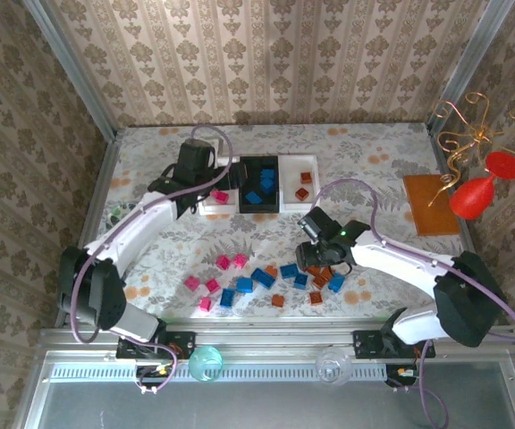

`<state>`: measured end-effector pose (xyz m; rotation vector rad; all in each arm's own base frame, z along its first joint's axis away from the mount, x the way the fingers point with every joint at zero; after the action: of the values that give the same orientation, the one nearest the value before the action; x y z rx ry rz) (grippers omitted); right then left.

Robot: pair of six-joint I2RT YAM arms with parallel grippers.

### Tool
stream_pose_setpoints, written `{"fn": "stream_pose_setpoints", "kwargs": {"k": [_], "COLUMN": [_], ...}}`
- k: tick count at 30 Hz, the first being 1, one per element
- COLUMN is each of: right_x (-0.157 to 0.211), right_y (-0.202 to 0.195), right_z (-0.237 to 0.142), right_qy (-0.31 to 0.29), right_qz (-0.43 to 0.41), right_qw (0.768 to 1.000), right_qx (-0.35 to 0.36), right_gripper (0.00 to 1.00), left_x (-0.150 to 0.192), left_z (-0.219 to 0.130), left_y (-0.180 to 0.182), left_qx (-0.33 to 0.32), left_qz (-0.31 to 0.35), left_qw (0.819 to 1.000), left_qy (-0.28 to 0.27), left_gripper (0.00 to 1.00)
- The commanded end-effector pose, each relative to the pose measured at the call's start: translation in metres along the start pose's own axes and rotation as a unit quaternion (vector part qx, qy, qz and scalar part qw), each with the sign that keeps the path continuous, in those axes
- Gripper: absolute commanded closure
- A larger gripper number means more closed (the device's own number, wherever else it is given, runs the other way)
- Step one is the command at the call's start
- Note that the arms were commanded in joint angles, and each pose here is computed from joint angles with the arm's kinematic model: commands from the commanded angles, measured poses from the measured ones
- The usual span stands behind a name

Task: Sort the legos into containers by color
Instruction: Pick up the lego from the bottom-center of the table, then place the lego in the container.

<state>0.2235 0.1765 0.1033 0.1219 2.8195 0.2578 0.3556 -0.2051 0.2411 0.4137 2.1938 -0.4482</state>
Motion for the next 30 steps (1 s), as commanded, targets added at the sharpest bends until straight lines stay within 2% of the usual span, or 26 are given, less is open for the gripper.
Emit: {"fn": "stream_pose_setpoints", "kwargs": {"k": [1,6,12,16,18,21,23,26,30], "right_x": [0.005,0.010,-0.007,-0.023,-0.028,-0.028,-0.027,-0.029,-0.028], "right_y": [-0.009,-0.001,-0.022,-0.034,-0.027,-0.003,0.009,0.019,0.015], "right_z": [0.007,0.015,0.022,0.016,0.012,0.010,0.013,0.023,0.044], "right_qy": [0.023,0.023,0.004,-0.018,-0.027,-0.027,-0.023,-0.018,0.011], "right_qz": [-0.034,-0.084,-0.052,-0.014,-0.015,-0.019,-0.016,-0.013,-0.003], "right_qw": [0.997,0.992,0.983,0.983,0.987,0.997,0.999,1.000,0.999], "right_qx": [0.058,0.094,0.175,0.183,0.158,0.065,0.025,0.005,0.030], "right_gripper": [0.44,0.37,0.44,0.46,0.43,0.35,0.34,0.34,0.36], "left_x": [0.030,0.054,0.063,0.061,0.062,0.062,0.062,0.063,0.065], "left_z": [-0.004,-0.010,-0.011,-0.011,-0.012,-0.012,-0.011,-0.010,-0.011], "left_y": [-0.002,0.000,0.000,0.000,0.000,0.000,-0.001,-0.001,0.000], "left_qx": [0.011,0.011,0.014,0.014,0.015,0.016,0.017,0.017,0.016], "left_qz": [-0.015,-0.017,-0.021,-0.019,-0.019,-0.021,-0.022,-0.024,-0.024], "left_qw": [0.999,0.998,0.998,0.998,0.998,0.998,0.998,0.998,0.998], "left_qy": [0.028,0.053,0.059,0.058,0.057,0.057,0.057,0.057,0.061], "left_gripper": [0.20,0.20,0.20,0.20,0.20,0.20,0.20,0.20,0.20]}}
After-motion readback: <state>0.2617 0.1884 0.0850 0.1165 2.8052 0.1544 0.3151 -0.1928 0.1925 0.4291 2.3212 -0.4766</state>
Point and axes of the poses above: each hand's point on the last joint's axis, 136 mm out from that joint toward the fingers, its own z axis out along the fingers, its own y axis along the line the jaws close on, x = y × z, the point moved 4 cm from there along -z, back along the fingers, and after that the axes turned 13 degrees about z, right-handed, at the moved point
